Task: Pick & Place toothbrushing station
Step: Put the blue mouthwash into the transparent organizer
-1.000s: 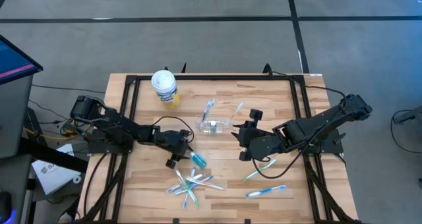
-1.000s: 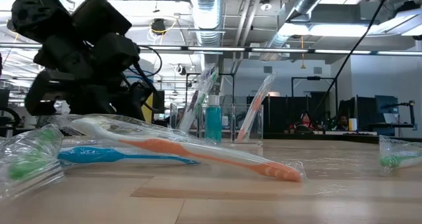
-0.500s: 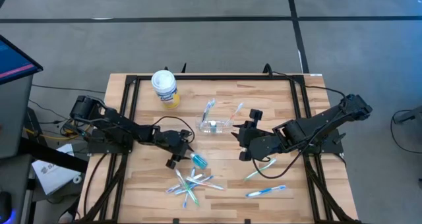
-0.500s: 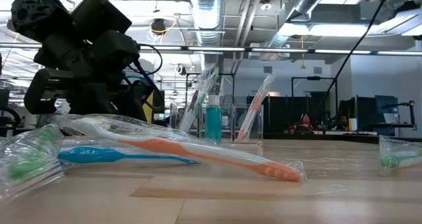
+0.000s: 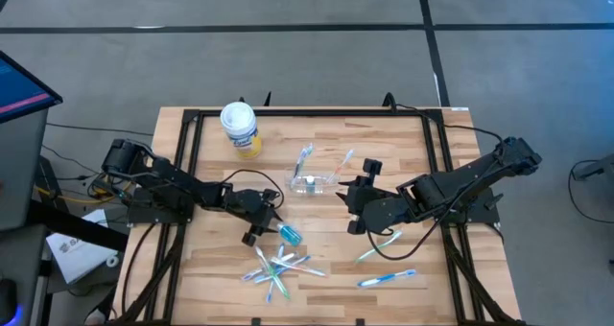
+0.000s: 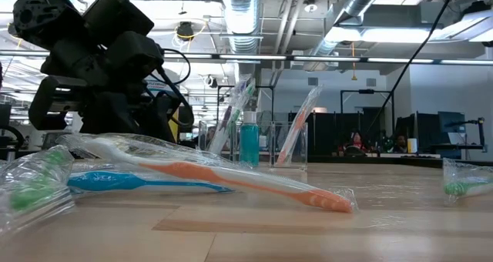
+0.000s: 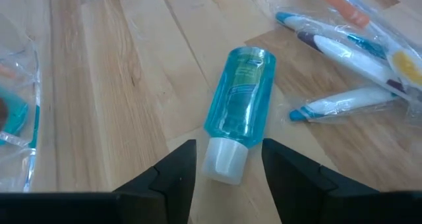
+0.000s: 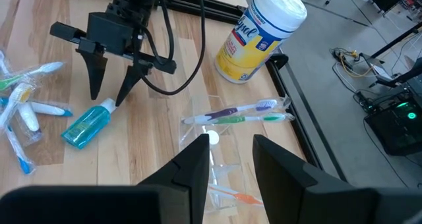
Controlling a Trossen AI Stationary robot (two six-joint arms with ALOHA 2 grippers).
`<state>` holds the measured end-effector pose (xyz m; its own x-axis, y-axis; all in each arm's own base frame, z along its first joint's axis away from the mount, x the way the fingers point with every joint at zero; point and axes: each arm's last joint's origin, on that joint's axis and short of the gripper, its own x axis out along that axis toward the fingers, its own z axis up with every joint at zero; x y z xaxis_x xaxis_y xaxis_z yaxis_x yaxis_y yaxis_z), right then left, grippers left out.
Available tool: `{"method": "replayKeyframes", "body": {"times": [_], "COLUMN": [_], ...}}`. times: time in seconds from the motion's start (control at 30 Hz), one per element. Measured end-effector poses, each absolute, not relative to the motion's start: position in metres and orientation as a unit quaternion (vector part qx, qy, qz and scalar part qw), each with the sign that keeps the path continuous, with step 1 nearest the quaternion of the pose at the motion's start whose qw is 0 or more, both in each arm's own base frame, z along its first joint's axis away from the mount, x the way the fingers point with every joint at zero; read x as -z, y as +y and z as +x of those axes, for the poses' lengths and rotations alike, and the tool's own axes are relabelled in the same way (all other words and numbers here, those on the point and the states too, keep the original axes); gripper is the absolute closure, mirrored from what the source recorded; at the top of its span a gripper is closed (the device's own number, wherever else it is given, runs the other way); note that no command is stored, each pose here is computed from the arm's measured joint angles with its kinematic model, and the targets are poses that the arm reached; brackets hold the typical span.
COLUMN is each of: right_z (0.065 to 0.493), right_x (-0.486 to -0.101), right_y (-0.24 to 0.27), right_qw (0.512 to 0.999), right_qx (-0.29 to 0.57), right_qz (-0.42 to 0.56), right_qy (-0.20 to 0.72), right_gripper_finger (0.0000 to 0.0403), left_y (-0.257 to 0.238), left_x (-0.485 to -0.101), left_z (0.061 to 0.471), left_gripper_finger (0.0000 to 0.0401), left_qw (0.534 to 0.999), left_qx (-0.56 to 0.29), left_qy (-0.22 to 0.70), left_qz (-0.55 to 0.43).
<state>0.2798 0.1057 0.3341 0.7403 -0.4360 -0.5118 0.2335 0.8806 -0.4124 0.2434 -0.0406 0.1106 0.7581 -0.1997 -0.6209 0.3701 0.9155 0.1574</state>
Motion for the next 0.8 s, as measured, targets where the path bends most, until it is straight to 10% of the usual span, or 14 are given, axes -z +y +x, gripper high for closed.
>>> {"method": "replayKeyframes", "body": {"times": [0.8], "right_z": [0.280], "right_x": [-0.334], "right_y": [0.106], "right_qw": [0.920], "right_qx": [0.180], "right_qz": [-0.161], "right_qy": [0.309], "right_gripper_finger": [0.0295], "left_y": [-0.041], "left_x": [-0.093], "left_z": [0.248], "left_gripper_finger": [0.0234], "left_qw": [0.924], "left_qx": [0.149], "left_qy": [0.325], "left_qz": [0.133]}}
